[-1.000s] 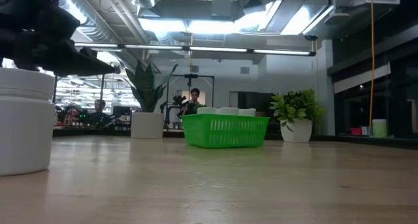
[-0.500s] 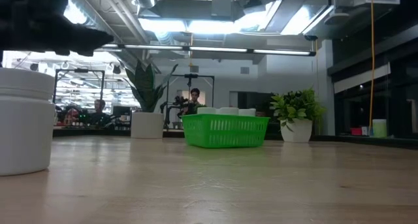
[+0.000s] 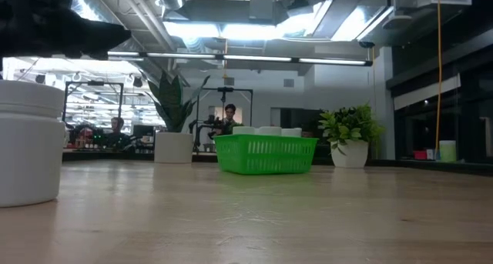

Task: Pick and place pill bottles into a basket
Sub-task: Put the white pill bottle into the green basket

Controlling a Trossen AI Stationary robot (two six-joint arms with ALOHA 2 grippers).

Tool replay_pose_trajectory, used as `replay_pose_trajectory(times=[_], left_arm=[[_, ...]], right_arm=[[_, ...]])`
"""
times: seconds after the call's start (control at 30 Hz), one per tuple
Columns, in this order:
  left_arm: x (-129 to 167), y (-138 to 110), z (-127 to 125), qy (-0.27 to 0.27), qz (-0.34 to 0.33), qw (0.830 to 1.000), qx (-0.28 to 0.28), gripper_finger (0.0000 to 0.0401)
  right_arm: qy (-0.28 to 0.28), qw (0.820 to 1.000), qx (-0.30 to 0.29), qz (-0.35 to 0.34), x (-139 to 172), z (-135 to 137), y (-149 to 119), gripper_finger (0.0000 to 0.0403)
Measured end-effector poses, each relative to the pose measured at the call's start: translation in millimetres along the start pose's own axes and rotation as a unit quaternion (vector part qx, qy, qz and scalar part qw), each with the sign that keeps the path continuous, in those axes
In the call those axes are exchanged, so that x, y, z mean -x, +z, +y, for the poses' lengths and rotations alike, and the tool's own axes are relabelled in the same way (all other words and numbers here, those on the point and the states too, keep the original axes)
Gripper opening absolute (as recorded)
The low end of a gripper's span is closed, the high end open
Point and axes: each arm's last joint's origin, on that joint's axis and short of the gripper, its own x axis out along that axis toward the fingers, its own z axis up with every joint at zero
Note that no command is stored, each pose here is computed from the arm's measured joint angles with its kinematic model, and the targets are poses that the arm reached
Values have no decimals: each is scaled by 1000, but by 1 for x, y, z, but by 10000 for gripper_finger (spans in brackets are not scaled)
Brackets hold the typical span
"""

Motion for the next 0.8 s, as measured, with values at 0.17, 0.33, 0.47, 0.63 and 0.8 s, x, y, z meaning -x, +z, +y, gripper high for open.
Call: replay_pose_trajectory(times=[0.17, 0.33, 0.47, 0.63, 0.8], left_arm=[[0, 0, 0, 0, 0, 1000, 0, 119], [0, 0, 0, 0, 0, 1000, 0, 116], [0, -1, 0, -2, 7, 1000, 1, 120], [0, -1, 0, -2, 7, 1000, 0, 118], [0, -1, 0, -2, 7, 1000, 0, 117]], right_arm=[[0, 1000, 2, -1, 0, 0, 0, 381], [0, 1000, 14, -1, 0, 0, 0, 381], [0, 1000, 15, -1, 0, 0, 0, 381], [0, 1000, 14, -1, 0, 0, 0, 381], [-4, 1000, -5, 6, -12, -9, 0, 381]])
